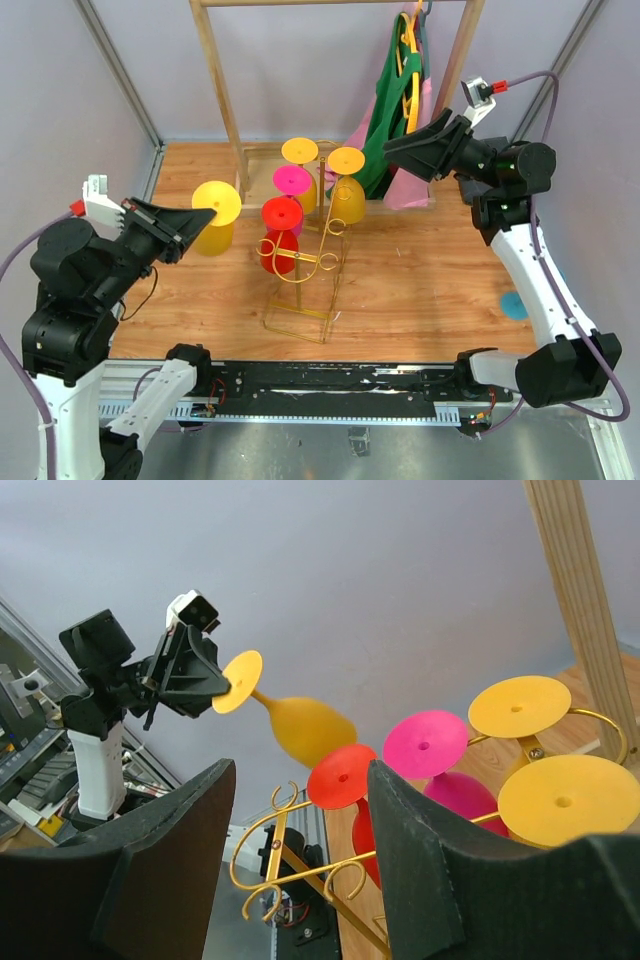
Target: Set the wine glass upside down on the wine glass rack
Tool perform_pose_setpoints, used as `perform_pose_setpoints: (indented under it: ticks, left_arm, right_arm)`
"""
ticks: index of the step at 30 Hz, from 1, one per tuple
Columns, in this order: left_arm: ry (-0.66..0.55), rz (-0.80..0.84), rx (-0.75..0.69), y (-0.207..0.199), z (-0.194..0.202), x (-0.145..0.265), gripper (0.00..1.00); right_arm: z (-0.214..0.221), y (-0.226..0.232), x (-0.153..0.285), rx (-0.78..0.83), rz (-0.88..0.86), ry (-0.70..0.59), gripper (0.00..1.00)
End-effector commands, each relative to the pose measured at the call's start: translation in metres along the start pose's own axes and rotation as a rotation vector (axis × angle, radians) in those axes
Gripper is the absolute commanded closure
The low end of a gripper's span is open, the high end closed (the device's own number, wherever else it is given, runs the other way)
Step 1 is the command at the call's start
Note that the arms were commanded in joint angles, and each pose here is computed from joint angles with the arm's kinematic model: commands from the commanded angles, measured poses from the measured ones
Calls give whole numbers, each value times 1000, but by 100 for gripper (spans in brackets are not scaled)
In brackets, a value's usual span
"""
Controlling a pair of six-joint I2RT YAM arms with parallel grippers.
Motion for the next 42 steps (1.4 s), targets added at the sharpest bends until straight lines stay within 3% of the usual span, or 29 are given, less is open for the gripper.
perform_pose_setpoints:
  ticks: [1,8,22,42]
  left_arm:
    - [81,-44,65,17,16,0,100]
    - [186,-44,142,34,36,-12,100]
    - [268,-47,204,47,50,-20,100]
    - [317,-84,171,59,60,-11,100]
  right_arm:
    - [-14,17,4,102,-6,-20,43]
    - [-10,17,7,104,23,-13,43]
    - [-3,7,9,86,87,7,43]
    - [-2,-7,6,39,115,6,43]
Point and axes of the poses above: each gripper's point midway between its finger pads, its own x axis back along the fingers, its own y axis along the line the jaws close on, z = x × y, the point moved 2 cm from there along x, back along the fingers, and after that the axes turned 8 degrees about x, right-handed, at the moved point
